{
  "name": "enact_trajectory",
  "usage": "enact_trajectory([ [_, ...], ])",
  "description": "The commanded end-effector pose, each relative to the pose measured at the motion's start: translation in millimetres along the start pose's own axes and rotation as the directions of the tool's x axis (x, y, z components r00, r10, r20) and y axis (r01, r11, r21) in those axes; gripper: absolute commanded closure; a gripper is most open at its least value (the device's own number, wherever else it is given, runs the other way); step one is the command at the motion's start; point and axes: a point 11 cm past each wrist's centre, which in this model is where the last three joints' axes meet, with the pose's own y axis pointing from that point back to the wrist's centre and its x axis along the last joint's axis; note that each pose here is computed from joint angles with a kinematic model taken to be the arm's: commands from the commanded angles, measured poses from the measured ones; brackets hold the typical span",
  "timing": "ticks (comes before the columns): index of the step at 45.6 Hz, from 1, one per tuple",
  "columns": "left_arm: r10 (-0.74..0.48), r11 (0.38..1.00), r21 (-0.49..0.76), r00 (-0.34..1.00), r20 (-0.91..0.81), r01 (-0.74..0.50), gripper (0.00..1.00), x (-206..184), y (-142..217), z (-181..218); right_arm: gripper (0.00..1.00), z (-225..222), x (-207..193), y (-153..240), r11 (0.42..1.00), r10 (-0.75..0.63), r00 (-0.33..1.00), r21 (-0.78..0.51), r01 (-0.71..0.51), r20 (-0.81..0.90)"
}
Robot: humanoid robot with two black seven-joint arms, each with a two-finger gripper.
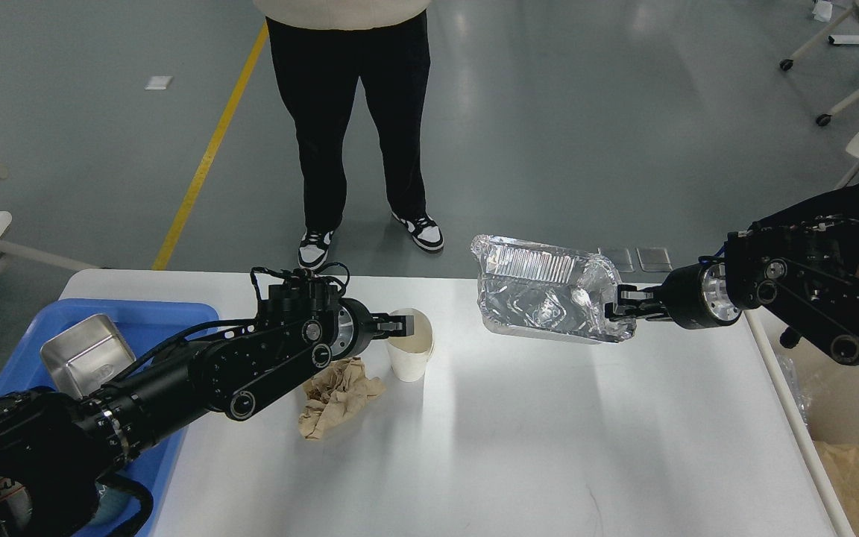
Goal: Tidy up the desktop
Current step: 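Reach the left gripper to the white paper cup and grasp it, then lift the paper cup and carry it over the foil tray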
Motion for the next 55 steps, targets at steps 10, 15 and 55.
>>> enact_trajectory([
  [10,-0.019,1.0,0.025,0.999,0.034,0.018,0.56,-12,-9,4,1.0,2,-3,-1,1.0,0.001,1.0,0.0,-0.001,0.006],
  [15,-0.03,0.999,0.028,0.998,0.052,0.029,0.73,-18,-12,6,1.0,4,-4,-1,1.0,-0.001,1.0,-0.001,0.001,0.008],
  [55,-0.067,0.995,-0.068,0.988,0.141,0.077,1.0,115,126,-12,1.0,8,-2,-1,1.0,0.016,1.0,-0.012,-0.015,0.012],
])
